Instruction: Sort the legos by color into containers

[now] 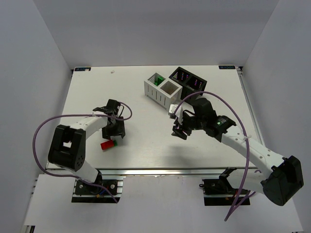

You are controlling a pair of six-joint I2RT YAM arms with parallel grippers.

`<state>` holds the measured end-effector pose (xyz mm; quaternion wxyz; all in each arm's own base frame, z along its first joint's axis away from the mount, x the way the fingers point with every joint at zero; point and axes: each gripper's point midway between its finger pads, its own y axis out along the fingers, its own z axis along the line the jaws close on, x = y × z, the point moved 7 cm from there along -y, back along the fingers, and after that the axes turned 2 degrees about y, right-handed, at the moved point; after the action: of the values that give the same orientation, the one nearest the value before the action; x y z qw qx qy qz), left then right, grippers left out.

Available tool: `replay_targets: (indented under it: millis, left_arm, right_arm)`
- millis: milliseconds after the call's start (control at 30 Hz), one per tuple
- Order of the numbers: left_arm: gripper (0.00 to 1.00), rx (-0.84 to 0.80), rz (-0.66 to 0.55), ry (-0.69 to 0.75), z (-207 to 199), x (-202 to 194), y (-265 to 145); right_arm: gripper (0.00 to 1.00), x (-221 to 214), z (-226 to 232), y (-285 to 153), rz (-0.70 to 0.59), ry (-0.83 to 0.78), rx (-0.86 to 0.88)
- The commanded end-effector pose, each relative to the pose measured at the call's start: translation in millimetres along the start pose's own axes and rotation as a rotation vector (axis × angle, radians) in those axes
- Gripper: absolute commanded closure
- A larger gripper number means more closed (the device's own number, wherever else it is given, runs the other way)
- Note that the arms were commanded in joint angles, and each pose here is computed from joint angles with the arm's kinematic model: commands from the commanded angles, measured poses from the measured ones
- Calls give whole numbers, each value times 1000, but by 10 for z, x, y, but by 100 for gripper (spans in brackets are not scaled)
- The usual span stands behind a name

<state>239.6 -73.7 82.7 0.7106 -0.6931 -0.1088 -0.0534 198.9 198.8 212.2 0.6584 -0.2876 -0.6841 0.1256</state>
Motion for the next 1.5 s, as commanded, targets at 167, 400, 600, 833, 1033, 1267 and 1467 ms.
replay_targets:
  millis: [167,400,600,833,1033,1267,1467]
  left_arm:
    - [12,-65,-424,-279,44,421,-708]
    - [2,127,-475,-751,328,211,-829]
    - [2,146,-256,-915,217,-30,-546]
    - [2,182,-277,-1020,305,-198,-544]
    - [4,190,-251,-1005,349,-401,-496]
    - [4,209,-192,-973,338,-529,-229]
    - [4,211,-212,-962,294,-344,-226]
  right_arm:
    - [37,75,8,-38,-39,-43,-10]
    - [37,89,14,-58,-46,-48,-12]
    - [36,68,-1,-36,-35,-43,-16]
    - [36,53,-10,-17,-27,-41,-15]
    - [36,57,-10,-29,-29,-42,-18]
    - [36,52,-7,-17,-27,-42,-13]
    - [36,40,-11,-9,-23,-41,-11]
